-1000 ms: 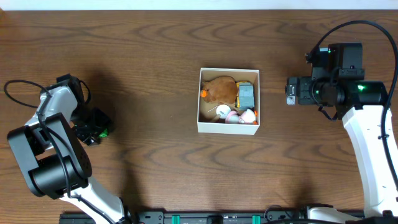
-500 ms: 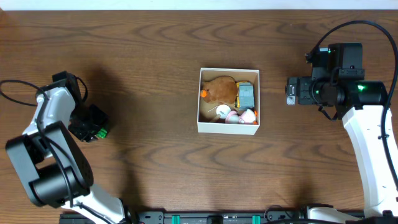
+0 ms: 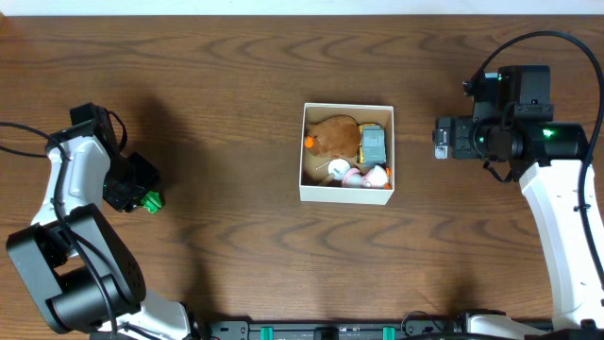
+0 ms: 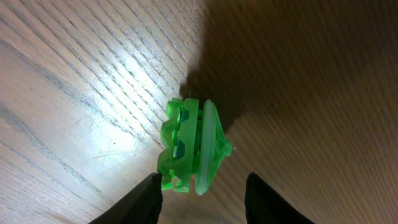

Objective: Pack container

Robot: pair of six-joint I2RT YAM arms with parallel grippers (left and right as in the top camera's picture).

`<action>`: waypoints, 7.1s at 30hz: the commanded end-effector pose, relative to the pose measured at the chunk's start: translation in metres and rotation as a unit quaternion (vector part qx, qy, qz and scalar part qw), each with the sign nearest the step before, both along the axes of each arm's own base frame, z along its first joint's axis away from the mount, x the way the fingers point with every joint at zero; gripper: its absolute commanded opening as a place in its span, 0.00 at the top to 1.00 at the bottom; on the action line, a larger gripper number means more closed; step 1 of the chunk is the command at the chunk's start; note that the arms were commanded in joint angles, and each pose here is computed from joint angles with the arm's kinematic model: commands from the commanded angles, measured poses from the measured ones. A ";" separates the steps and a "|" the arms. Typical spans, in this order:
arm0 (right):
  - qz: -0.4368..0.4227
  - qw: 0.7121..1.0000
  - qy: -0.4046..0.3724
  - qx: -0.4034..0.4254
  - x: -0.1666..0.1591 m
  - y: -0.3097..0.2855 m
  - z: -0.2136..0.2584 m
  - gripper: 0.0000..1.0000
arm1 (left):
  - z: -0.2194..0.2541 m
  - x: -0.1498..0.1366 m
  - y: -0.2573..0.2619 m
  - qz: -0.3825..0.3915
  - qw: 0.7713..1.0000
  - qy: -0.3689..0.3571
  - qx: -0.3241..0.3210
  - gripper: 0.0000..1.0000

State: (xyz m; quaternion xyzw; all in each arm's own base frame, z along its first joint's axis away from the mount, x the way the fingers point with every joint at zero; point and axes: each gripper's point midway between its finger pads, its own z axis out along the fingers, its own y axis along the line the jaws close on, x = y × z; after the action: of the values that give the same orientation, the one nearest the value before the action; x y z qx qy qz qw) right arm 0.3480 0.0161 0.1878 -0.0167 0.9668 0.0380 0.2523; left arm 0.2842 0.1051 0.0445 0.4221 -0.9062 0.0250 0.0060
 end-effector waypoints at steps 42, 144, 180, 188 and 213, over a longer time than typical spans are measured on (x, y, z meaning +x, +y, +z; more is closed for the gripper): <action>-0.011 1.000 0.007 0.004 -0.001 -0.002 -0.004 0.01 | -0.005 -0.007 -0.015 -0.005 1.000 -0.014 -0.020 0.92; -0.108 0.969 -0.222 -0.020 -0.033 0.008 0.049 0.01 | 0.194 -0.048 -0.101 -0.286 0.809 -0.479 0.184 0.02; -0.111 0.985 -0.128 -0.046 -0.127 -0.009 -0.057 0.01 | 0.150 -0.118 -0.114 -0.295 0.824 -0.459 0.152 0.02; -0.074 0.971 -0.228 -0.009 -0.131 -0.005 -0.036 0.01 | 0.149 -0.118 -0.114 -0.295 0.825 -0.458 0.152 0.02; 0.005 0.880 -0.475 -0.006 -0.103 0.004 -0.031 0.01 | 0.149 -0.118 -0.114 -0.295 0.825 -0.458 0.152 0.02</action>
State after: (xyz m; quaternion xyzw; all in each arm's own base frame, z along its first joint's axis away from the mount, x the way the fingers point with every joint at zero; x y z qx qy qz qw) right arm 0.2457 0.0177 0.1581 -0.0235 0.7323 0.0244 0.6801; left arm 0.1657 -0.0073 0.1944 0.0743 -0.8779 0.0706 -0.4677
